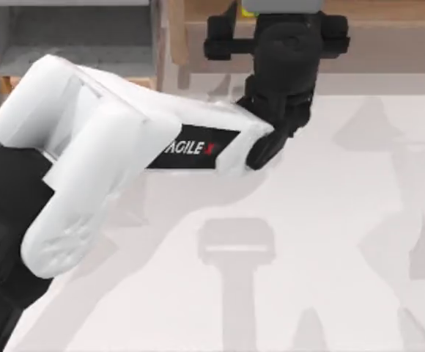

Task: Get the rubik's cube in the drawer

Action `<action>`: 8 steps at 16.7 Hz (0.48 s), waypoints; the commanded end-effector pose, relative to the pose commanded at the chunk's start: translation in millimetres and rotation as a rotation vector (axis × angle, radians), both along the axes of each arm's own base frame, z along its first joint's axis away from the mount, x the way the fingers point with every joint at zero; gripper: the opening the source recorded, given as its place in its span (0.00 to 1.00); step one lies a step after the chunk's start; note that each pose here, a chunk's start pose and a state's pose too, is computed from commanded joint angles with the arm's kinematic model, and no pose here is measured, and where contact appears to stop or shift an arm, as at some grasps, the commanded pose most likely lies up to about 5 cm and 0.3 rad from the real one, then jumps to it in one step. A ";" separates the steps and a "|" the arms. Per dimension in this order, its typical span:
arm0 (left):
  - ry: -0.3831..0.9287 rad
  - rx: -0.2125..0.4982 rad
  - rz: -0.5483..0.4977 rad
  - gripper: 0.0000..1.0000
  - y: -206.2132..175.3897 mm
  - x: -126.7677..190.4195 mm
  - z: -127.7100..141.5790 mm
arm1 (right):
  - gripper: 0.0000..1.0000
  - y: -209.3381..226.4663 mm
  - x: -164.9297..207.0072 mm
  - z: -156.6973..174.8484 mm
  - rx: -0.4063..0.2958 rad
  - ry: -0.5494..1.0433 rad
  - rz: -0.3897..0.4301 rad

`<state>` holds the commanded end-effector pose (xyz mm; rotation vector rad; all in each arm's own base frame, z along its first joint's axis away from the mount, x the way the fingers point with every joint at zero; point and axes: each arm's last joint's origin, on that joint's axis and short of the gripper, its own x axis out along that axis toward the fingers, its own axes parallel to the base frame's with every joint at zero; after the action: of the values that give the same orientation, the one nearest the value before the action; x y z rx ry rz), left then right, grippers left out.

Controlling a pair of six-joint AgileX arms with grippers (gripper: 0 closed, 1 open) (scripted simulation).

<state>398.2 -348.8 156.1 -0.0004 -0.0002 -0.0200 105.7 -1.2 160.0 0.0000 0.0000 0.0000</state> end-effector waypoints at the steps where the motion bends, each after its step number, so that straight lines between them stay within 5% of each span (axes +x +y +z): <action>1: 0.000 0.001 0.000 1.00 -0.8 6.3 1.1 | 1.00 0.0 0.0 0.0 0.000 0.000 0.000; 8: 0.000 0.001 0.000 1.00 7.1 44.0 -7.8 | 1.00 0.0 0.0 0.0 0.000 0.000 0.000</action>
<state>442.2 -341.7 148.2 0.0001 0.0000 -0.0200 105.7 -1.2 160.0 0.0000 0.0000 0.0000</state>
